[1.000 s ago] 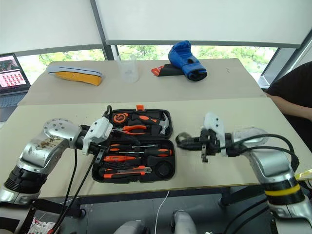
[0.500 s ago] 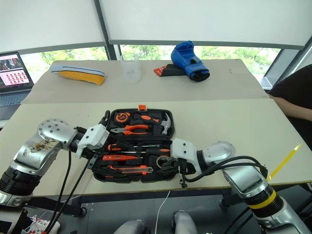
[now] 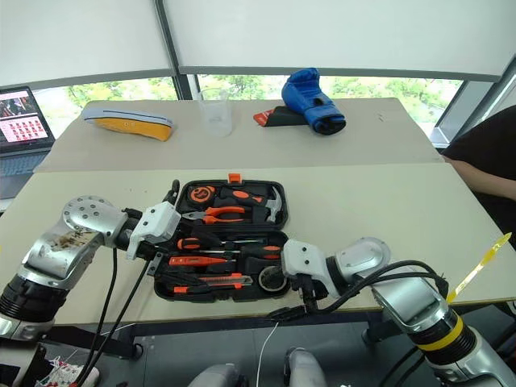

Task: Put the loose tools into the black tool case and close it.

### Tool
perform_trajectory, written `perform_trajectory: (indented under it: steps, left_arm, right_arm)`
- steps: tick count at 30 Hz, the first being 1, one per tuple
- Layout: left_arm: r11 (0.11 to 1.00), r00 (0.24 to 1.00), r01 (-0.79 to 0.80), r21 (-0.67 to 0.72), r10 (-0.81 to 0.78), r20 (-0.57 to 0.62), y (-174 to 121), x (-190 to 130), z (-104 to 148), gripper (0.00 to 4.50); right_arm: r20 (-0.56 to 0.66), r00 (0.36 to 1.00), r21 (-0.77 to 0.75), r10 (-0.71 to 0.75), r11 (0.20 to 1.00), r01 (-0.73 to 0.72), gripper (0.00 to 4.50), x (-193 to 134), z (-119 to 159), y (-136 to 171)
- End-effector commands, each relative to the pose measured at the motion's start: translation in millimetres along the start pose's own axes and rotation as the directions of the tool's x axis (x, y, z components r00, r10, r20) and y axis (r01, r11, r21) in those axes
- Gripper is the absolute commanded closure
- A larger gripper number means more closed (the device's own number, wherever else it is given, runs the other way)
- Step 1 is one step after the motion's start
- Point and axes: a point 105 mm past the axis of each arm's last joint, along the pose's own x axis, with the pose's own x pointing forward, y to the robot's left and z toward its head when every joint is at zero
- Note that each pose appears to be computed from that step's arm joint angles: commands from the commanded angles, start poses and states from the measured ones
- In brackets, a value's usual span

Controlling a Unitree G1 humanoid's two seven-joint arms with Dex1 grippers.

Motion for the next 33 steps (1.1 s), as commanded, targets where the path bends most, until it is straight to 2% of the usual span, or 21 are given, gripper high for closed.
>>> perform_trajectory:
  steps: [1, 4, 8, 9, 11, 14, 15, 18, 22, 24, 28, 33]
  left_arm:
    - [0.99, 0.99, -0.139, -0.012, 0.139, 0.014, 16.6, -14.4, 3.4, 0.0]
    - [0.963, 0.965, -0.263, -0.055, 0.263, -0.008, 26.2, -30.4, -11.1, 0.71]
    - [0.872, 0.891, -0.454, -0.185, 0.445, -0.087, 33.1, -66.2, -47.9, 2.19]
    - [0.838, 0.858, -0.512, -0.187, 0.489, -0.157, 31.1, -80.7, -67.1, 2.62]
    - [0.805, 0.818, -0.566, -0.179, 0.52, -0.246, 24.2, -99.4, -89.7, 3.31]
    - [0.818, 0.82, -0.552, -0.163, 0.497, -0.283, 17.7, -101.2, -98.1, 4.37]
    - [0.832, 0.828, -0.535, -0.15, 0.48, -0.291, 16.5, -96.5, -99.6, 4.5]
    - [0.852, 0.835, -0.51, -0.119, 0.458, -0.305, 20.2, -82.2, -102.7, 4.5]
    - [0.874, 0.874, -0.466, -0.137, 0.43, -0.226, 28.0, -58.7, -91.1, 4.5]
    - [0.896, 0.903, -0.418, -0.149, 0.393, -0.172, 27.3, -47.2, -81.9, 4.5]
    - [0.934, 0.94, -0.331, -0.134, 0.313, -0.138, 24.2, -25.0, -74.9, 4.5]
    - [0.959, 0.963, -0.259, -0.116, 0.248, -0.107, 23.5, 0.5, -68.9, 4.5]
  right_arm:
    - [0.066, 0.991, 0.016, -0.118, 0.993, 0.117, 0.05, -23.2, 15.8, -18.1]
    - [0.105, 0.969, 0.094, -0.223, 0.972, 0.214, 0.79, -38.8, 13.1, -33.6]
    - [0.071, 0.922, 0.137, -0.382, 0.919, 0.37, 2.12, -60.3, -7.2, -58.7]
    - [0.054, 0.907, 0.144, -0.418, 0.902, 0.407, 2.52, -65.0, -15.7, -66.2]
    - [0.028, 0.892, 0.158, -0.45, 0.884, 0.441, 3.21, -69.1, -29.6, -74.7]
    - [-0.022, 0.903, 0.117, -0.428, 0.896, 0.428, 4.24, -64.6, -47.2, -77.5]
    - [-0.049, 0.909, 0.079, -0.413, 0.906, 0.416, 4.47, -60.9, -53.6, -77.7]
    - [-0.095, 0.917, -0.006, -0.388, 0.921, 0.39, 4.47, -50.2, -62.5, -80.6]
    - [-0.047, 0.922, -0.032, -0.385, 0.923, 0.383, 4.47, -37.9, -53.1, -85.6]
    - [-0.024, 0.947, -0.051, -0.321, 0.946, 0.319, 4.47, -31.8, -47.6, -75.3]
    - [0.01, 0.977, -0.058, -0.214, 0.975, 0.214, 4.47, -29.3, -39.6, -50.9]
    - [-0.019, 0.969, -0.046, -0.245, 0.969, 0.244, 4.47, -36.3, -46.1, -44.9]
